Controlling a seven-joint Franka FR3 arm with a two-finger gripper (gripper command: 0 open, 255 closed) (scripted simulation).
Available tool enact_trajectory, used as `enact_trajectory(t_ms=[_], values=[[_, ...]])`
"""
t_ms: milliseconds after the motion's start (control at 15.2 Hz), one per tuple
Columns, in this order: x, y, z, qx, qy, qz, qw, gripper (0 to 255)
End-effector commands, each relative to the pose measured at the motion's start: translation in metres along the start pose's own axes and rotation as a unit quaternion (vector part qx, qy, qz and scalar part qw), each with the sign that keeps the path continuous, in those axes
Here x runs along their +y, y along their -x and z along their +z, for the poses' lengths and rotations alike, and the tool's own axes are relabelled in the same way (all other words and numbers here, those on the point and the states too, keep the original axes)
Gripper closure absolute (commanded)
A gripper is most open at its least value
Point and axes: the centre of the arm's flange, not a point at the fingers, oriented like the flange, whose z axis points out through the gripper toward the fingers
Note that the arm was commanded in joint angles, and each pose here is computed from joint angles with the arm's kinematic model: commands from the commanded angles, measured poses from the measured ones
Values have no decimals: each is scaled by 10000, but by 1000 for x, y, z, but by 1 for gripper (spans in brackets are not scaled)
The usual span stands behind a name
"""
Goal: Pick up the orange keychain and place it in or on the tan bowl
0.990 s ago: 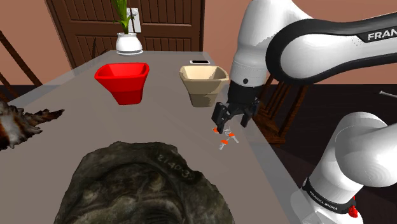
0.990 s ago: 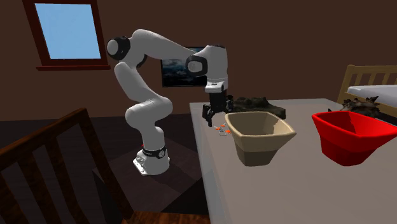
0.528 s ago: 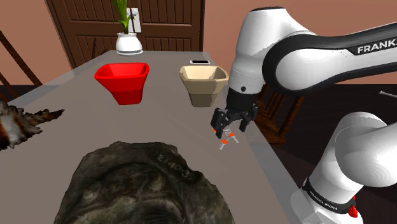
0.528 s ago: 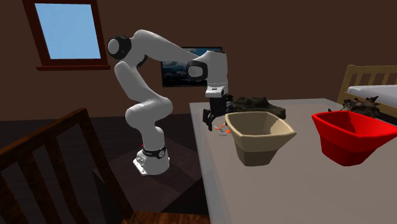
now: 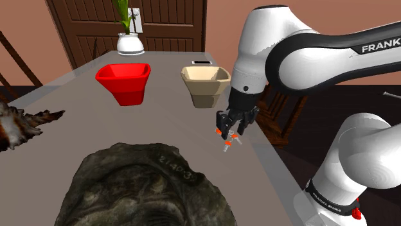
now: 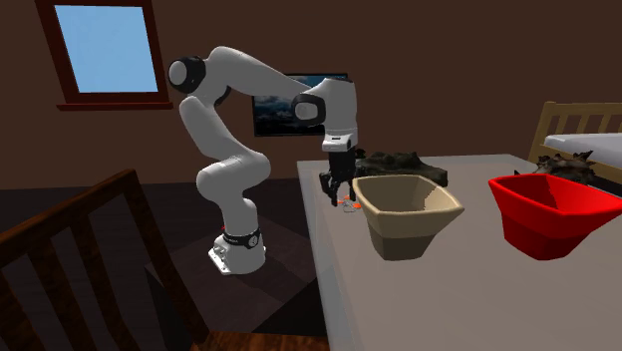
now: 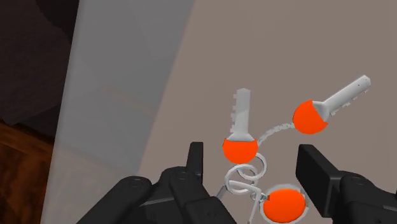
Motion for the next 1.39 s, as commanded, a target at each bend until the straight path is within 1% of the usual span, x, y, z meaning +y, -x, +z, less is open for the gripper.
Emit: enact_trajectory(t_ms=[0, 264, 1320], values=[[-1, 1, 3, -30, 3, -5, 10000, 255], [0, 1, 3, -30, 2, -5, 10000, 255], [-4, -5, -81, -30, 2, -5, 10000, 255]])
